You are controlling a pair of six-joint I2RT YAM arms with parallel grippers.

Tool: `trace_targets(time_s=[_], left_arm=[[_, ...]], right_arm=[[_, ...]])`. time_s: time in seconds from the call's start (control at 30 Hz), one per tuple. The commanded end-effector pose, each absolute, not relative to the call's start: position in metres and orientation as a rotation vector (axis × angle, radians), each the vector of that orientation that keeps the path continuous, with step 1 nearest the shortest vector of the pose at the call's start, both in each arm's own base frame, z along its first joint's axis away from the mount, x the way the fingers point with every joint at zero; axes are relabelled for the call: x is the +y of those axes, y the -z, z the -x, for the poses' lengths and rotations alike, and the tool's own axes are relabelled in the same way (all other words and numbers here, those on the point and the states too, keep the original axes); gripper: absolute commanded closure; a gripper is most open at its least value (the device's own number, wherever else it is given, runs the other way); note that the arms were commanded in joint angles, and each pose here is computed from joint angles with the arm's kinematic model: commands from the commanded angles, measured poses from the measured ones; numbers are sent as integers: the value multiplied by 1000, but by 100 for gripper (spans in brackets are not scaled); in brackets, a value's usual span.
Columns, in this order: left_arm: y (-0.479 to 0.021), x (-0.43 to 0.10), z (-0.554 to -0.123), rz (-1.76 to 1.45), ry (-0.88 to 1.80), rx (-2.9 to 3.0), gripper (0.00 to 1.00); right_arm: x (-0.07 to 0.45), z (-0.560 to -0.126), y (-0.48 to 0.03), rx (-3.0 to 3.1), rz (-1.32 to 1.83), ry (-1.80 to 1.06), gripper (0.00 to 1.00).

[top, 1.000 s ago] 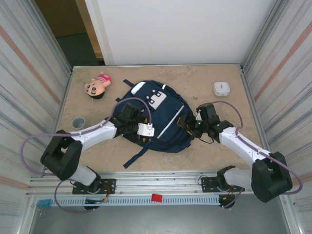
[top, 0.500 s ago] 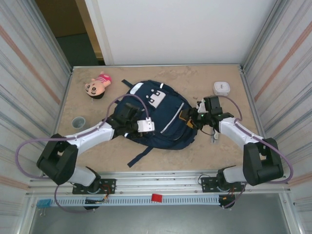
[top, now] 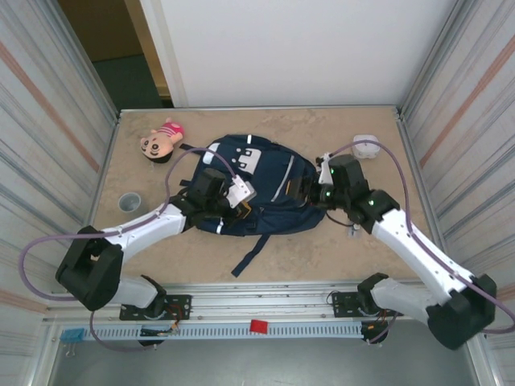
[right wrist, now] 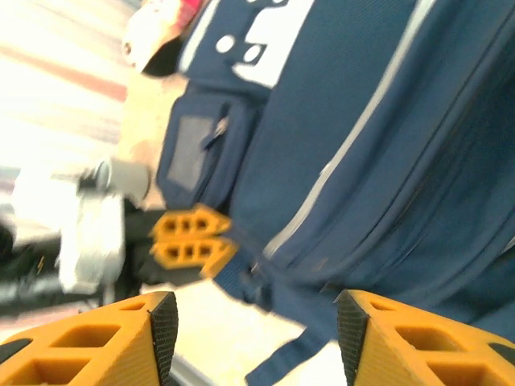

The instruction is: Pack the student bag

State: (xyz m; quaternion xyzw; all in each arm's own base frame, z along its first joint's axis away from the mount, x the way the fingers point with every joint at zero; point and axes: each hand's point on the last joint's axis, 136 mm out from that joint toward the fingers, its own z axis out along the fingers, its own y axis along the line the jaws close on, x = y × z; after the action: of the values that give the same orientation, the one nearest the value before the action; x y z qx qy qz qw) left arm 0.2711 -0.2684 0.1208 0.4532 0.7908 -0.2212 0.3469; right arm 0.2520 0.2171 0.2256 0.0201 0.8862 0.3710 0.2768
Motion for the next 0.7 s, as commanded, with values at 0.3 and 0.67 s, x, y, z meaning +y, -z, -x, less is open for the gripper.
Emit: trace_targets(time_s=[0.3, 0.67], left_arm=[[-162, -298, -273, -1063, 829, 2024, 100], [-176, -300, -270, -1077, 844, 1975, 100]], right_arm=[[283, -238, -167, 2435, 4, -887, 49], [309, -272, -135, 2468, 2, -817, 58]])
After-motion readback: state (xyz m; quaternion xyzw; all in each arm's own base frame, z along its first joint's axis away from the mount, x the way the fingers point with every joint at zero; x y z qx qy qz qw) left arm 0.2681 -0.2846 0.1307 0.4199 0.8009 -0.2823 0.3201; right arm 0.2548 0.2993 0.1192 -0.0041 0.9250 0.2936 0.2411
